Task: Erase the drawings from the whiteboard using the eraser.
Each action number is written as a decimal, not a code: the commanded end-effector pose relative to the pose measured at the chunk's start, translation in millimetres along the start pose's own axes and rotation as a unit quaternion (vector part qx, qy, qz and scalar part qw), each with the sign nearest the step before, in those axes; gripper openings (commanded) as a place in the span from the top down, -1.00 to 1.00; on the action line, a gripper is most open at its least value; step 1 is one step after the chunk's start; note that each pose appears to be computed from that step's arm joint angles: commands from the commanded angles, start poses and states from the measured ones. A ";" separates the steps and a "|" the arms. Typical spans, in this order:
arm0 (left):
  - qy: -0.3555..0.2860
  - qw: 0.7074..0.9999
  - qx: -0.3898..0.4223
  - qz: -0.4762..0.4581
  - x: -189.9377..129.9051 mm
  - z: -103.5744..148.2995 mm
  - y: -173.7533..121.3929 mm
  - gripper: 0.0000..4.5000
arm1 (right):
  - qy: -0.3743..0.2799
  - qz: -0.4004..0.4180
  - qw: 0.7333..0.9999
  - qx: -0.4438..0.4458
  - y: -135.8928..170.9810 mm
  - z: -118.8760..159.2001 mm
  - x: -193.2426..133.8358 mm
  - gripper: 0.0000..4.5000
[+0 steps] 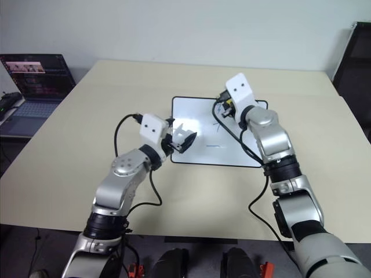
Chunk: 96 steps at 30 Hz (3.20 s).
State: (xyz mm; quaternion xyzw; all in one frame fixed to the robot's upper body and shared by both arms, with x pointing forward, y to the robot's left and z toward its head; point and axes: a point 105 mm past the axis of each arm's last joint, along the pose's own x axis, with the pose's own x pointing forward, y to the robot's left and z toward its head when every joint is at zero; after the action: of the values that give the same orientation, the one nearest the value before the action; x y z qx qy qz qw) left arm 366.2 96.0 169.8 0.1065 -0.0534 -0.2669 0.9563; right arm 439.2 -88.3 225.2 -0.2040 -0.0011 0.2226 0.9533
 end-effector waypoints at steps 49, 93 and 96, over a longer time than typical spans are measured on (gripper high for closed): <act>-0.033 0.999 0.004 0.028 -5.7 14.7 4.3 -1.00 | 0.036 0.074 0.996 -0.043 3.6 5.6 -9.2 0.56; -0.037 0.999 0.005 0.025 -2.9 17.6 0.7 -1.00 | 0.056 0.023 0.994 -0.092 -16.6 -3.9 6.0 0.56; -0.037 0.999 0.005 0.024 -3.2 17.2 0.4 -1.00 | 0.063 0.024 0.993 -0.092 -17.9 -9.6 1.7 0.56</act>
State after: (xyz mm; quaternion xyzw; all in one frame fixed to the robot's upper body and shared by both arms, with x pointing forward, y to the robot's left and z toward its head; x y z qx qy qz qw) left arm 362.9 98.9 172.8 0.0989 -0.0652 -0.2425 0.9629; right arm 449.1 -93.1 226.1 -0.2998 0.0309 0.2478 0.9208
